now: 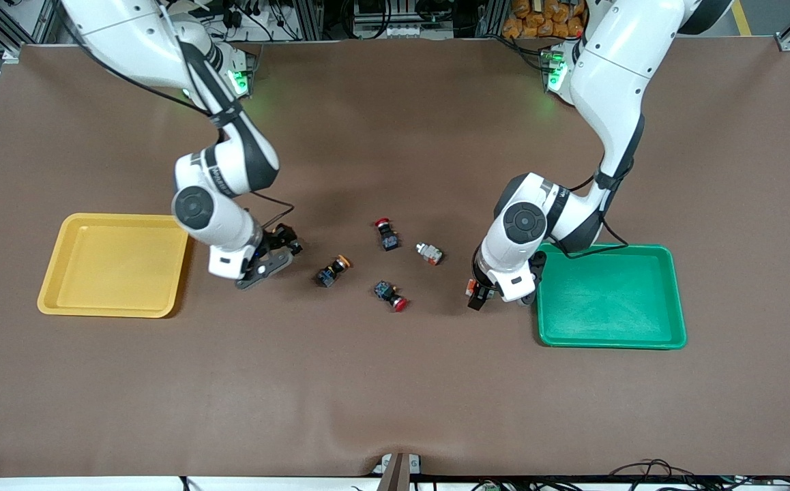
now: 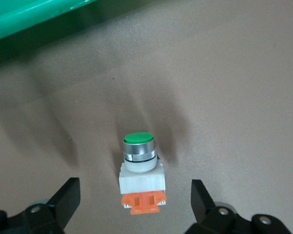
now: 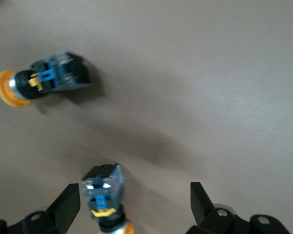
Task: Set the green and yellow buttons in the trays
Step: 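Grasp the green button with the left gripper while the right gripper grasps the yellow button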
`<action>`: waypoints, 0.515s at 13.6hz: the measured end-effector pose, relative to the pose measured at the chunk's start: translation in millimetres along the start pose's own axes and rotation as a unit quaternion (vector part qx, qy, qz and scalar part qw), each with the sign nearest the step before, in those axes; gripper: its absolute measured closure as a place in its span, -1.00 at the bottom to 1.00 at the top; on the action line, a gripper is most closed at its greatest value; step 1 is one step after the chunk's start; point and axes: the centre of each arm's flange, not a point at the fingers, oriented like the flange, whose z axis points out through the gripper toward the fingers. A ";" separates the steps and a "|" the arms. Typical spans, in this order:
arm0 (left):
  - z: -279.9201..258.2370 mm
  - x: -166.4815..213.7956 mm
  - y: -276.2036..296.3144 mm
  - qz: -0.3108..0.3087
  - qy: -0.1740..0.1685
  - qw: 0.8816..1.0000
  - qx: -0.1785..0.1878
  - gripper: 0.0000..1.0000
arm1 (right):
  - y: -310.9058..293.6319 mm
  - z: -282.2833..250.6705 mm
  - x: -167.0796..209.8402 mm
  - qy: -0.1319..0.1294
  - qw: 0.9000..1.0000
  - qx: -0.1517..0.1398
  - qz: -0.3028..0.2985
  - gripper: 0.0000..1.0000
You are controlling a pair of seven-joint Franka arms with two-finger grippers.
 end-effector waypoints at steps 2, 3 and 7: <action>3.8 -1.5 -0.6 0.000 -0.001 1.000 -0.001 -1.00 | -9.8 7.6 -4.2 -0.004 1.000 -0.001 -0.006 -1.00; 5.2 -1.9 -0.9 0.001 -0.002 1.000 0.000 -1.00 | -12.3 9.2 -5.1 -0.005 1.000 -0.001 -0.008 -1.00; 11.8 -2.0 -1.5 0.000 -0.003 1.000 -0.002 -0.96 | -20.6 15.6 -9.2 -0.013 1.000 0.000 -0.014 -1.00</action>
